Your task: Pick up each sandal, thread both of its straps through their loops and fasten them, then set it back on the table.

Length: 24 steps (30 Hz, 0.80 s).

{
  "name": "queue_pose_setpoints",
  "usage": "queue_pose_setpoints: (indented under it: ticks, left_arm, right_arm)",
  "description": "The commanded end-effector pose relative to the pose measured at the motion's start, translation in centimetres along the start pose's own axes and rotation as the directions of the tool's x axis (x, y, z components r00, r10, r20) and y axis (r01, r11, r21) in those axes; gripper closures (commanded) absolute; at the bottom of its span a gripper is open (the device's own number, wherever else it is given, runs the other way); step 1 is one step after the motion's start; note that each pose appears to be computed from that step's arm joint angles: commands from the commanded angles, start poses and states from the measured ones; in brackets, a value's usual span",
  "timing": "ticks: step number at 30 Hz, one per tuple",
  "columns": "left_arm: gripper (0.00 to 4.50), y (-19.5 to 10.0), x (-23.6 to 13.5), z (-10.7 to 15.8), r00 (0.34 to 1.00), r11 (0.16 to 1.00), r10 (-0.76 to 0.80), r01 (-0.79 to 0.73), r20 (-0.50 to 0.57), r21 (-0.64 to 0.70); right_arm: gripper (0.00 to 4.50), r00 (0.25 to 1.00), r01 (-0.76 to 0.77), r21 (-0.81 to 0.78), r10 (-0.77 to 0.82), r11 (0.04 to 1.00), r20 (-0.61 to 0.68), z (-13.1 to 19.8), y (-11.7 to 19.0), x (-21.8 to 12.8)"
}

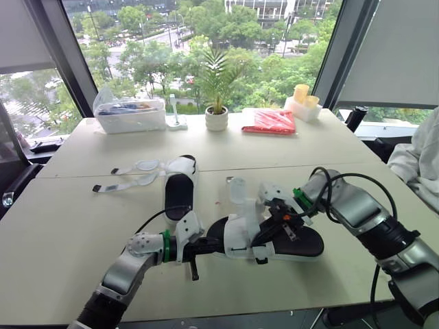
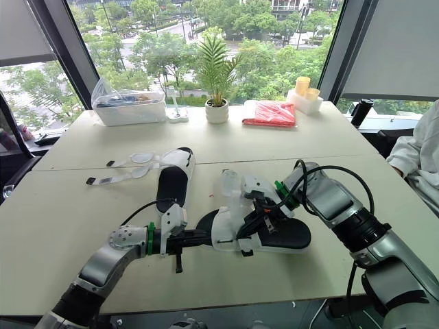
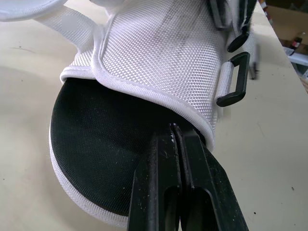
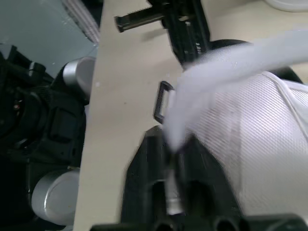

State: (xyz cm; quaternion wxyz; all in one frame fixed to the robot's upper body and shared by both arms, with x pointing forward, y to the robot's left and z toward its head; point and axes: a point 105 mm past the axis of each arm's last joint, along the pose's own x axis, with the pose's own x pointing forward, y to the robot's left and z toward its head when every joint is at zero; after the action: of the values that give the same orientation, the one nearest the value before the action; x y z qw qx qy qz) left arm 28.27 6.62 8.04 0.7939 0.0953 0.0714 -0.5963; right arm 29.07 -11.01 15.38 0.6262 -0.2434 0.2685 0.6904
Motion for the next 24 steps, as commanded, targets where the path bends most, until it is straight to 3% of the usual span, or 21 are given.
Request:
queue_pose_setpoints:
  ticks: [1, 4, 5, 12, 19, 24]
  left_arm:
    - [4.5, -0.9, 0.4, -0.9, 0.999, 0.999, -0.024, 0.024, -0.024, -0.027]
    - [4.5, -0.9, 0.4, -0.9, 1.0, 0.999, -0.022, 0.021, -0.021, -0.03]
    - [4.5, -0.9, 0.4, -0.9, 1.0, 0.999, -0.022, 0.021, -0.021, -0.031]
    - [4.5, -0.8, 0.5, -1.0, 1.0, 0.999, -0.018, 0.017, -0.019, -0.036]
    - [4.5, -0.6, 0.6, -0.9, 0.999, 0.999, -0.027, 0.027, -0.024, -0.031]
    - [4.5, -0.3, 0.7, -0.8, 0.999, 0.999, -0.031, 0.03, -0.02, -0.03]
  right_arm:
    - [1.93, 0.996, 0.082, -0.016, -0.081, 0.997, 0.039, 1.3, 0.3, -2.3]
    - [0.35, 0.987, 0.145, 0.019, -0.146, 0.989, 0.067, 1.7, 1.1, -4.3]
    - [0.03, 0.984, 0.162, 0.032, -0.164, 0.986, 0.072, 1.6, 1.3, -4.7]
    - [0.03, 0.975, 0.163, 0.223, -0.192, 0.961, 0.113, 0.0, 4.7, -5.1]
    - [0.03, 0.969, 0.128, 0.421, -0.204, 0.898, 0.141, -3.0, 7.3, -2.6]
    - [0.03, 0.962, 0.118, 0.499, -0.223, 0.859, 0.157, -4.5, 7.5, -0.3]
